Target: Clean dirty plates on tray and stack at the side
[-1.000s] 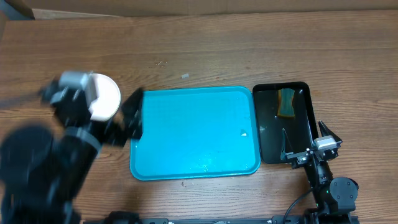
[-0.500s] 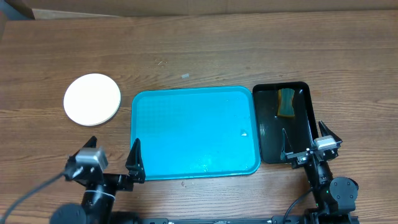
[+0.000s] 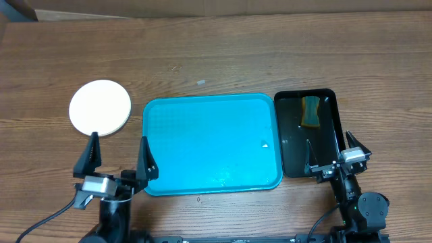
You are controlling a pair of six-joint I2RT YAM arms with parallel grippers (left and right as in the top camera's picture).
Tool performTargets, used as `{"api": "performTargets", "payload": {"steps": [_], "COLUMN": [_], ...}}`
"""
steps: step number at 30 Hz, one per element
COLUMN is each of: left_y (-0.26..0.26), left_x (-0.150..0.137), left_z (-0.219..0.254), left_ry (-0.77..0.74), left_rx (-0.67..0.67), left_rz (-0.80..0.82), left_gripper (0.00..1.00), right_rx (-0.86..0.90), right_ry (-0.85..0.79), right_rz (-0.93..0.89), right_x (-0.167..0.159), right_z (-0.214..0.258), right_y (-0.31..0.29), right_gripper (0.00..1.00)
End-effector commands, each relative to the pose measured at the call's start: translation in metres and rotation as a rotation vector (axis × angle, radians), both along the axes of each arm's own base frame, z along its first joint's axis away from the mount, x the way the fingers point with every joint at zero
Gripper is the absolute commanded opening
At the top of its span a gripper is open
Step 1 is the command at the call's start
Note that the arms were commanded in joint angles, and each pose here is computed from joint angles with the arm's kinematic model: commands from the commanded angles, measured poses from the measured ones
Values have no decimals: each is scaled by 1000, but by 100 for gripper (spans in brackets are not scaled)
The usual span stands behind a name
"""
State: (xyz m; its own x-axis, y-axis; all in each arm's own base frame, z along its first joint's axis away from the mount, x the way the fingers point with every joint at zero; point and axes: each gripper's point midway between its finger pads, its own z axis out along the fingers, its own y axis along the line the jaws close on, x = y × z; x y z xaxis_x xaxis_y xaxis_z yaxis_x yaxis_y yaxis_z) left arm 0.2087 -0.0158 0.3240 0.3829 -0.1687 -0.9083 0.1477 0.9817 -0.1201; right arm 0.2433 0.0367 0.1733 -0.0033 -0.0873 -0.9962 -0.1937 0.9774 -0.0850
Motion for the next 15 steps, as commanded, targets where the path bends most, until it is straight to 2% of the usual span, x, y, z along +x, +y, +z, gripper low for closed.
{"api": "performTargets", "payload": {"steps": [1, 6, 15], "left_y": [5, 10, 17], "left_x": [10, 24, 35], "left_z": [-26, -66, -110], "left_ry": [47, 134, 254], "left_rx": [-19, -50, -59], "left_rz": [15, 28, 66], "left_gripper": [100, 100, 100], "right_rx": [-3, -3, -3], "right_ry": [-8, -8, -8], "right_rz": [3, 3, 3], "right_x": [0, 0, 0], "right_z": [-1, -1, -1], "right_y": [0, 0, 0], "right_gripper": [100, 100, 100]}}
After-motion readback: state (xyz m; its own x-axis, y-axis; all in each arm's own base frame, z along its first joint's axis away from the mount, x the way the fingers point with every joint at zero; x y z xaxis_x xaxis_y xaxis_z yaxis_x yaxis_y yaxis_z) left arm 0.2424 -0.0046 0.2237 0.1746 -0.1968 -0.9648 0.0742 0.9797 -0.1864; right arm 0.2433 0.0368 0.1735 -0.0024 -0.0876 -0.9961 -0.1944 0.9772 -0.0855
